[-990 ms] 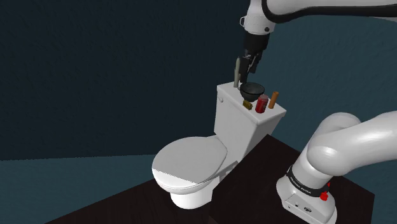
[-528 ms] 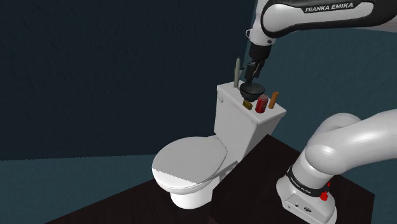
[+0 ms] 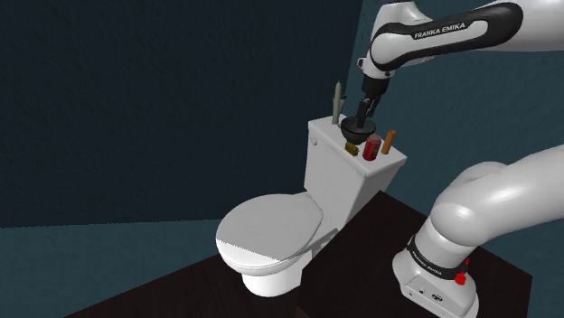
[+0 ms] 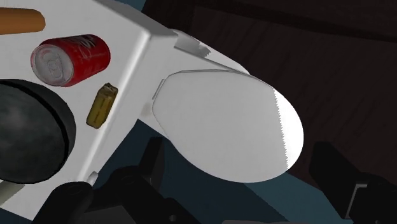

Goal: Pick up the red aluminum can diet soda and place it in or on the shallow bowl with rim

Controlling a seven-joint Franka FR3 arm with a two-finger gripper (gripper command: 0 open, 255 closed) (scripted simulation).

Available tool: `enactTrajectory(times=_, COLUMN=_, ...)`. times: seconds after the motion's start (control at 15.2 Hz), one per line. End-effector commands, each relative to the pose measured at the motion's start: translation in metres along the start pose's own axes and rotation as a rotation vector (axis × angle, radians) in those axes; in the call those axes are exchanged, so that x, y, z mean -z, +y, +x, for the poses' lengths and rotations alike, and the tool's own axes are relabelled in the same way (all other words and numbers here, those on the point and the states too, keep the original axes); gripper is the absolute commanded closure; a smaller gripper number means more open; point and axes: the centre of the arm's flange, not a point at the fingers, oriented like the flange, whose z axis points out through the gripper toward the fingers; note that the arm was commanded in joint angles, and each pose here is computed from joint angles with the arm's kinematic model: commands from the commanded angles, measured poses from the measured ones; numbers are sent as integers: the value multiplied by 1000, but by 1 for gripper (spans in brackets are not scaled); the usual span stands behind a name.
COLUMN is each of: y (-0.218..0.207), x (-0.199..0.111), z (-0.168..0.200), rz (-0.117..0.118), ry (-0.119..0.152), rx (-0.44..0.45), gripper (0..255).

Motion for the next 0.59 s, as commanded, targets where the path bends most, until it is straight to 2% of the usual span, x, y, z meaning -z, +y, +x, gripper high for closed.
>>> enactTrajectory(times=0.0, y=24, x=-17, z=-3, rz=3, ry=-1, rx=-2, gripper=0)
enactTrajectory(times=0.53, y=111, x=-79, z=-8, rz=18, ry=-7, rx=-13, gripper=0)
